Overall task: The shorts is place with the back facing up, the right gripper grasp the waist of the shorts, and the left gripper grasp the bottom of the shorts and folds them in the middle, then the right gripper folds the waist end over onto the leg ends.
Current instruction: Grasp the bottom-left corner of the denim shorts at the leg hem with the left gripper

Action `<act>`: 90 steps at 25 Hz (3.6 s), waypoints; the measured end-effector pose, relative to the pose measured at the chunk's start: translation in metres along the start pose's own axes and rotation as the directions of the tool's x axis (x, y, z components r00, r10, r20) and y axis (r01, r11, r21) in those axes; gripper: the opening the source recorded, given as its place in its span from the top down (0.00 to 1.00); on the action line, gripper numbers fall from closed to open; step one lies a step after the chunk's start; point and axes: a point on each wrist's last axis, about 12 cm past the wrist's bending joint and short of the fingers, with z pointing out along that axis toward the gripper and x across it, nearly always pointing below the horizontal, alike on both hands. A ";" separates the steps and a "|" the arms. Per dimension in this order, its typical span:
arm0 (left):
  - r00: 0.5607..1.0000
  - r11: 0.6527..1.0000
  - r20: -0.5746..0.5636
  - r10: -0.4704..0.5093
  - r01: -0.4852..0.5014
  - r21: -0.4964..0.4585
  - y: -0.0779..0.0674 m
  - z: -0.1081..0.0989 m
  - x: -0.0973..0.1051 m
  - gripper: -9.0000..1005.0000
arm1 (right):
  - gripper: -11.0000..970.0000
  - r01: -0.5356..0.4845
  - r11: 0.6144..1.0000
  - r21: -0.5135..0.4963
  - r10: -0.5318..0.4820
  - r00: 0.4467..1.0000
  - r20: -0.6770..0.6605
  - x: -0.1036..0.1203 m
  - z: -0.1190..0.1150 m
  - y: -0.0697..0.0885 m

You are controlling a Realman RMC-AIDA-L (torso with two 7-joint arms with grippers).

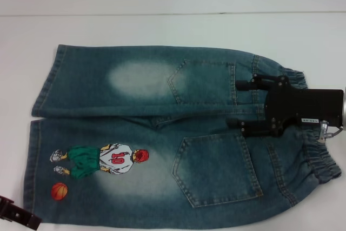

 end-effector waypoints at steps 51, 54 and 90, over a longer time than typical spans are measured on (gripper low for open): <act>1.000 1.000 -0.006 0.007 -0.007 -0.003 -0.006 0.006 -0.007 0.30 | 0.09 -0.006 1.000 -0.010 0.006 1.000 0.012 0.000 -0.002 0.002; 1.000 1.000 0.004 -0.004 0.004 -0.011 -0.005 0.001 -0.004 0.32 | 0.09 -0.005 1.000 -0.011 0.005 1.000 0.013 0.000 -0.002 0.002; 0.999 0.999 -0.021 -0.035 0.034 -0.037 -0.008 0.001 -0.003 0.36 | 0.09 0.004 1.000 -0.006 -0.003 1.000 0.028 0.004 -0.012 0.006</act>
